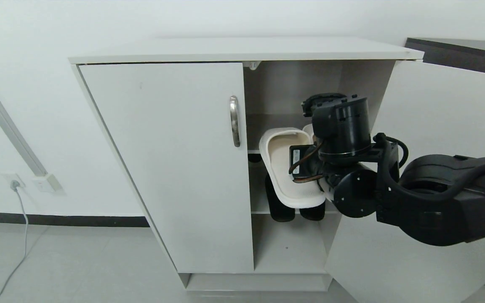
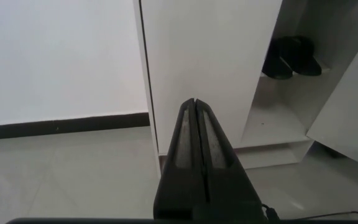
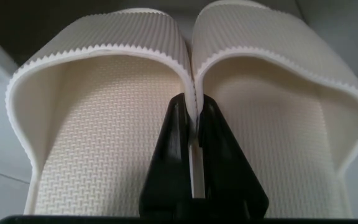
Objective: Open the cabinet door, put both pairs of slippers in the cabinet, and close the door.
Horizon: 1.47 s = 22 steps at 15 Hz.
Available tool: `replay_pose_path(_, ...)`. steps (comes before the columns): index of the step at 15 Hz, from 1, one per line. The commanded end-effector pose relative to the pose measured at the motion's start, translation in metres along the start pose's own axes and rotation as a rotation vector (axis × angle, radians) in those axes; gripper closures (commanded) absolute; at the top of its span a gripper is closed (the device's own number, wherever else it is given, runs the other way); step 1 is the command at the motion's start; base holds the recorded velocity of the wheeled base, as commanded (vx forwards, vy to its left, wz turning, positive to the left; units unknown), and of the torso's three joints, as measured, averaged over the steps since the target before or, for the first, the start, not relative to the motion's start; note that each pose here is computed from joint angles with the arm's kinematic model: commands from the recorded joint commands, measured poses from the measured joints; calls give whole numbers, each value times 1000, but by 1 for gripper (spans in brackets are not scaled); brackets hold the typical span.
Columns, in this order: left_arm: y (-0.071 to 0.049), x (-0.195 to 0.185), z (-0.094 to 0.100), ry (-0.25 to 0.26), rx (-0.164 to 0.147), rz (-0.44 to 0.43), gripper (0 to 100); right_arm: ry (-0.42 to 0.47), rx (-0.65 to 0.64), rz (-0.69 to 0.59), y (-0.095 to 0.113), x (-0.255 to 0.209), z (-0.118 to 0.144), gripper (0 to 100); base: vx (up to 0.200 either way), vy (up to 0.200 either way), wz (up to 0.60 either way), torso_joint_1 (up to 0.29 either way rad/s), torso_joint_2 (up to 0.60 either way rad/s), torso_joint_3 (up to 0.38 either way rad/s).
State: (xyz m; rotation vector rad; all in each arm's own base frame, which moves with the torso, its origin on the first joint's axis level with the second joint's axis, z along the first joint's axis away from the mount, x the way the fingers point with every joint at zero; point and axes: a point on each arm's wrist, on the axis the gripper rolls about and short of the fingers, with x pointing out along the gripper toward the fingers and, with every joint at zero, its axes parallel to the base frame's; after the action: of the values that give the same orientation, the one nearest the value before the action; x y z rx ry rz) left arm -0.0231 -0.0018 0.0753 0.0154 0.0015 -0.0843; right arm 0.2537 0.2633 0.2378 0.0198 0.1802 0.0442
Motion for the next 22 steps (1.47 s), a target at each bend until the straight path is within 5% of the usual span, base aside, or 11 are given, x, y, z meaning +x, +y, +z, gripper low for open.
replay_pose_path(1, 0, 0, 0, 1, 0, 0, 100, 1, 0, -5, -1, 2, -1, 100, 200, 0, 0, 7, -2, 2)
replay_pose_path(4, 0, 0, 0, -1, 0, 0, 100, -2, 3, -19, -1, 11, -6, 100, 200, 0, 0, 5, 1, 1)
replay_pose_path(22, 0, 0, 0, 1, -3, 1, 100, -48, 31, -107, 2, 100, 7, 100, 0, 0, 0, 0, 0, 0)
